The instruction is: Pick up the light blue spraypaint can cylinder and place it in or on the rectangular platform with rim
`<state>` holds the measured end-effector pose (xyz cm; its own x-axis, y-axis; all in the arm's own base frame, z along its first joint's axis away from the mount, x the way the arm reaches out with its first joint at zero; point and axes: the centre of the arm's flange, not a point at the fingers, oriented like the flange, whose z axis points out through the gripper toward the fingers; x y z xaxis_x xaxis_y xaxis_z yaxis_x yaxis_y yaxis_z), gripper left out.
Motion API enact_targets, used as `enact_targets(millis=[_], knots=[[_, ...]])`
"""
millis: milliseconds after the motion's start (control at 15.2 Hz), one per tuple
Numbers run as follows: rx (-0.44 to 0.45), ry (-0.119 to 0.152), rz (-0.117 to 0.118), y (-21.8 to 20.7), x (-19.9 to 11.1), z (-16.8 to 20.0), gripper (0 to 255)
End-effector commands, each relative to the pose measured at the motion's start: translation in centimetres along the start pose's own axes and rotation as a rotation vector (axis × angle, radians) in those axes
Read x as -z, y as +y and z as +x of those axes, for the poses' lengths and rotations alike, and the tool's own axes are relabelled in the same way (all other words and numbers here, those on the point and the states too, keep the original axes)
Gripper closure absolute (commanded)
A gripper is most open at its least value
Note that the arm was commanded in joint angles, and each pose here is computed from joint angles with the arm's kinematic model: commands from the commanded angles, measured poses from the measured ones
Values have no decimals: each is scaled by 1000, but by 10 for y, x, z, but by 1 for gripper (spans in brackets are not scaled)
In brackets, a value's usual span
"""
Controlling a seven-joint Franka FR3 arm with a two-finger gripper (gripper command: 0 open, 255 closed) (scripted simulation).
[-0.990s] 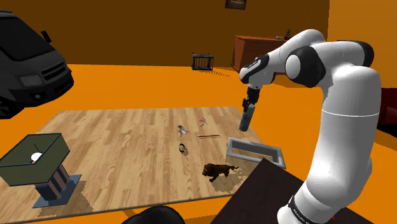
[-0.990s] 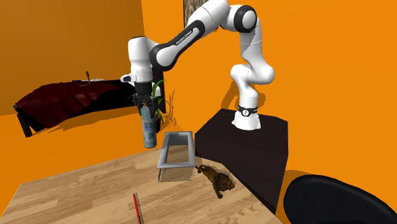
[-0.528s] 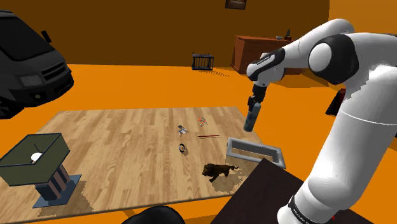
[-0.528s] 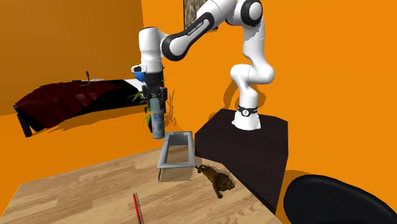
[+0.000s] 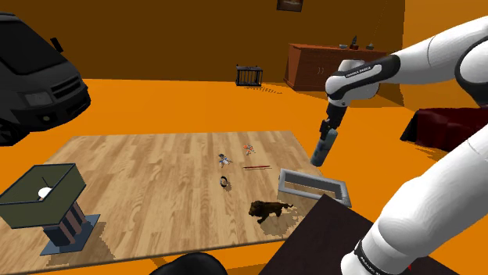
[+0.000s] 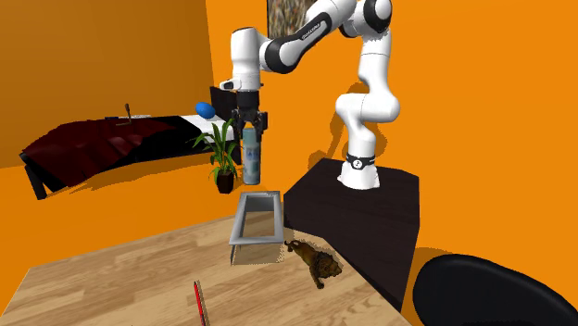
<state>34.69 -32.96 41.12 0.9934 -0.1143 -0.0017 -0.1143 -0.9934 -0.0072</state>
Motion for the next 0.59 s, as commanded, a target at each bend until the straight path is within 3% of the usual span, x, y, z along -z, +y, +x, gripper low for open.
enact_targets(millis=[0, 528], knots=[[1, 1, -4, -5, 4, -14, 255], [1, 1, -4, -5, -38, -14, 255]])
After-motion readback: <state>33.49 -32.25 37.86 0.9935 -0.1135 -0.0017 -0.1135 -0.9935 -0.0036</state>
